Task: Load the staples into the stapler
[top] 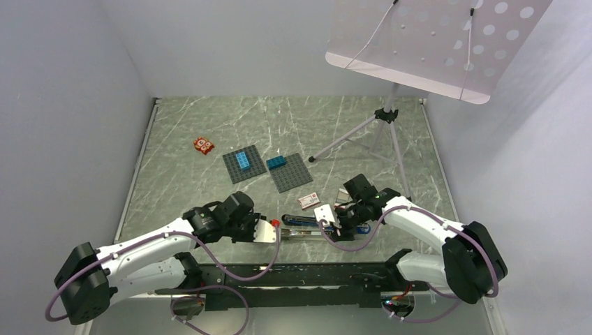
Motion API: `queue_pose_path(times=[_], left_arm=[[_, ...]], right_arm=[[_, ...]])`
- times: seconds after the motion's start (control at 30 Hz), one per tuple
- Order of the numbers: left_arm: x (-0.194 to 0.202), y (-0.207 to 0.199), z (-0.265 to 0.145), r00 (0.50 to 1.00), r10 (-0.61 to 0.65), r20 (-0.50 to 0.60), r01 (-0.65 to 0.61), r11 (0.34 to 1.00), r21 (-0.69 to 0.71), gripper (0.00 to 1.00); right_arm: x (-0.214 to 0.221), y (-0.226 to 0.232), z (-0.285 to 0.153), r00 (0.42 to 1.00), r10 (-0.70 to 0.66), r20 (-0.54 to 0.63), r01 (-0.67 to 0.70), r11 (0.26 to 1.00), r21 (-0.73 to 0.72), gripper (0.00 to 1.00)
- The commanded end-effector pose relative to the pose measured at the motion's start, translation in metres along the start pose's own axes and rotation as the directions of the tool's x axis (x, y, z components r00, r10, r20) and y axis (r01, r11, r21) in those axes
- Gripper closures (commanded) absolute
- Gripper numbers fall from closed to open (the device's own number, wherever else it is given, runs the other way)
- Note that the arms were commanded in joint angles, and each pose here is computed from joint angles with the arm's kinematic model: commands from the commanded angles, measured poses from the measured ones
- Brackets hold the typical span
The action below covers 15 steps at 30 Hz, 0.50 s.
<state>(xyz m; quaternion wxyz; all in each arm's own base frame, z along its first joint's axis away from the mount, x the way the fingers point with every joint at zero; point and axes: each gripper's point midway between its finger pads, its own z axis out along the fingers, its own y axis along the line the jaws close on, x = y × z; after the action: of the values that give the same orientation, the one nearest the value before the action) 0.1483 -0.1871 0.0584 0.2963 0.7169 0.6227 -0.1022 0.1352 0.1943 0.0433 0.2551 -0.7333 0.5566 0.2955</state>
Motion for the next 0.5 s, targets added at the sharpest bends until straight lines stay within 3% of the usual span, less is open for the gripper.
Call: queue_pose_path(times=[0.0, 0.47], left_arm=[[-0.018, 0.014, -0.007, 0.998, 0.011, 0.060, -0.007, 0.998, -0.060, 0.99], [-0.034, 0.011, -0.017, 0.988, -0.021, 0.151, 0.032, 0.997, -0.066, 1.00]], right_arm=[[-0.002, -0.007, 0.000, 1.000, -0.012, -0.015, 0.012, 1.000, 0.019, 0.48], [0.006, -0.009, 0.004, 0.998, 0.013, -0.058, -0.011, 0.999, 0.036, 0.62]])
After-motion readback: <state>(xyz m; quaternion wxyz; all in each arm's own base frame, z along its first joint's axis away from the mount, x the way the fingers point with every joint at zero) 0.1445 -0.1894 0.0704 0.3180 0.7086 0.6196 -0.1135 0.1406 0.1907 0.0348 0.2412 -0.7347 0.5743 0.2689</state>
